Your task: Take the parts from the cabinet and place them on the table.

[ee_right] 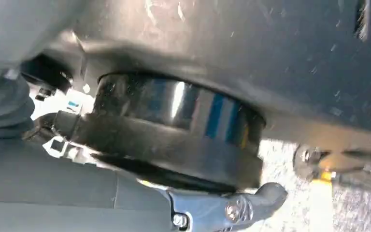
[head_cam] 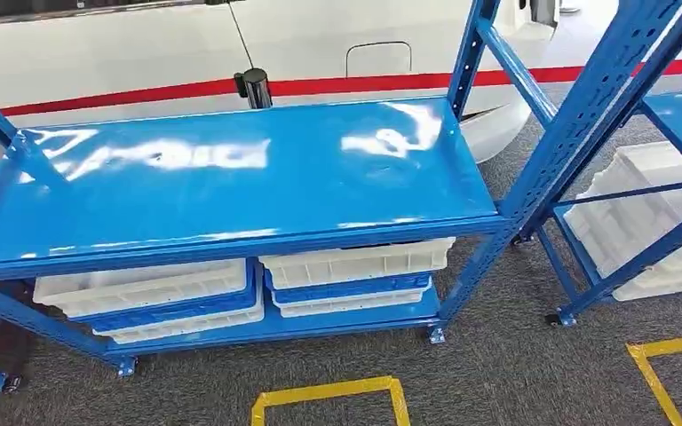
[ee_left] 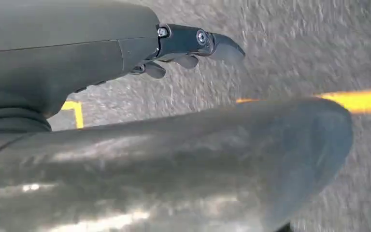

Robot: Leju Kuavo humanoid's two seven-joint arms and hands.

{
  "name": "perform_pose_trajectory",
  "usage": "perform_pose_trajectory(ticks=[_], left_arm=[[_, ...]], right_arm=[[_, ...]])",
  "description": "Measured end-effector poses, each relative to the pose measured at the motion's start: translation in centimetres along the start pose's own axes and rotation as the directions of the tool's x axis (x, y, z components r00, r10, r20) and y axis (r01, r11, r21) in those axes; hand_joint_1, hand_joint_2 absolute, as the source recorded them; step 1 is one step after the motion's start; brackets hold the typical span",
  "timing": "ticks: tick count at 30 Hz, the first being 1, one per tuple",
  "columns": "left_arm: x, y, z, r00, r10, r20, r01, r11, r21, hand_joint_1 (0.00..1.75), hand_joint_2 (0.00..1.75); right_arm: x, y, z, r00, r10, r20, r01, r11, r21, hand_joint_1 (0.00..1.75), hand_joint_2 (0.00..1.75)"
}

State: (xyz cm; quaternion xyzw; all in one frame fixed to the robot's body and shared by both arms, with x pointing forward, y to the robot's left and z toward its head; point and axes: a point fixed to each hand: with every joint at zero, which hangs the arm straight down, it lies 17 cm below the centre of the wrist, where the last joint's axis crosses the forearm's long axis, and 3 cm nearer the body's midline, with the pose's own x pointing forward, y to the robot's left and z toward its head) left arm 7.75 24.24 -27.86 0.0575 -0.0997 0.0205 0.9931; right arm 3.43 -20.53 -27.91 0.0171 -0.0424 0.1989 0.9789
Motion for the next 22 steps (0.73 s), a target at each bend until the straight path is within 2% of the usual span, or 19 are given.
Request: perform_pose_trajectory(ticks=[1, 5, 6, 8, 9, 13, 14, 17, 18, 22], left_arm=[[-0.18, 0.17, -0.02, 1.000, -0.001, -0.007, 0.001, 1.000, 0.009, 0.00, 1.75], [-0.43, 0.06, 0.01, 1.000, 0.000, -0.025, 0.000, 1.000, 0.017, 0.00, 1.75], [-0.50, 0.04, 0.02, 1.000, 0.001, -0.027, 0.000, 1.000, 0.017, 0.00, 1.75], [-0.54, 0.00, 0.03, 0.999, 0.001, -0.033, -0.001, 1.000, 0.019, 0.00, 1.75], [-0.52, -0.03, 0.03, 0.999, 0.002, -0.034, -0.001, 1.000, 0.018, 0.00, 0.00], [-0.57, -0.24, 0.07, 0.999, 0.002, -0.039, -0.001, 1.000, 0.015, 0.00, 0.00], [-0.59, -0.27, 0.08, 0.999, 0.001, -0.040, -0.001, 1.000, 0.015, 0.00, 0.00], [-0.59, -0.32, 0.09, 0.999, 0.002, -0.040, -0.001, 1.000, 0.014, 0.00, 0.00], [-0.59, -0.35, 0.09, 0.999, 0.002, -0.040, -0.001, 1.000, 0.014, 0.00, 1.75], [-0.65, -0.54, 0.13, 0.999, 0.009, -0.040, -0.009, 1.000, 0.002, 0.00, 1.75]], right_arm=[[-0.15, 0.12, 0.00, 1.000, 0.000, -0.004, 0.000, 1.000, 0.000, 0.00, 0.00], [-0.26, -0.15, -0.03, 1.000, 0.007, -0.020, -0.008, 1.000, -0.016, 0.00, 0.00], [-0.33, -0.19, -0.04, 1.000, 0.008, -0.023, -0.008, 1.000, -0.019, 0.00, 1.75], [-0.32, -0.27, -0.05, 1.000, 0.008, -0.029, -0.009, 1.000, -0.024, 0.00, 1.75], [-0.34, -0.25, -0.04, 0.999, 0.009, -0.030, -0.010, 1.000, -0.024, 0.00, 1.75], [-0.35, -0.28, -0.05, 0.999, 0.016, -0.032, -0.017, 1.000, -0.026, 0.00, 1.75], [-0.36, -0.29, -0.04, 0.999, 0.017, -0.034, -0.018, 1.000, -0.026, 0.00, 0.00], [-0.36, -0.31, -0.05, 0.999, 0.018, -0.034, -0.019, 0.999, -0.027, 0.00, 0.00], [-0.37, -0.30, -0.04, 0.999, 0.018, -0.036, -0.019, 0.999, -0.027, 0.00, 1.75], [-0.59, -0.23, -0.05, 0.999, 0.013, -0.039, -0.015, 0.999, -0.028, 0.00, 1.75]])
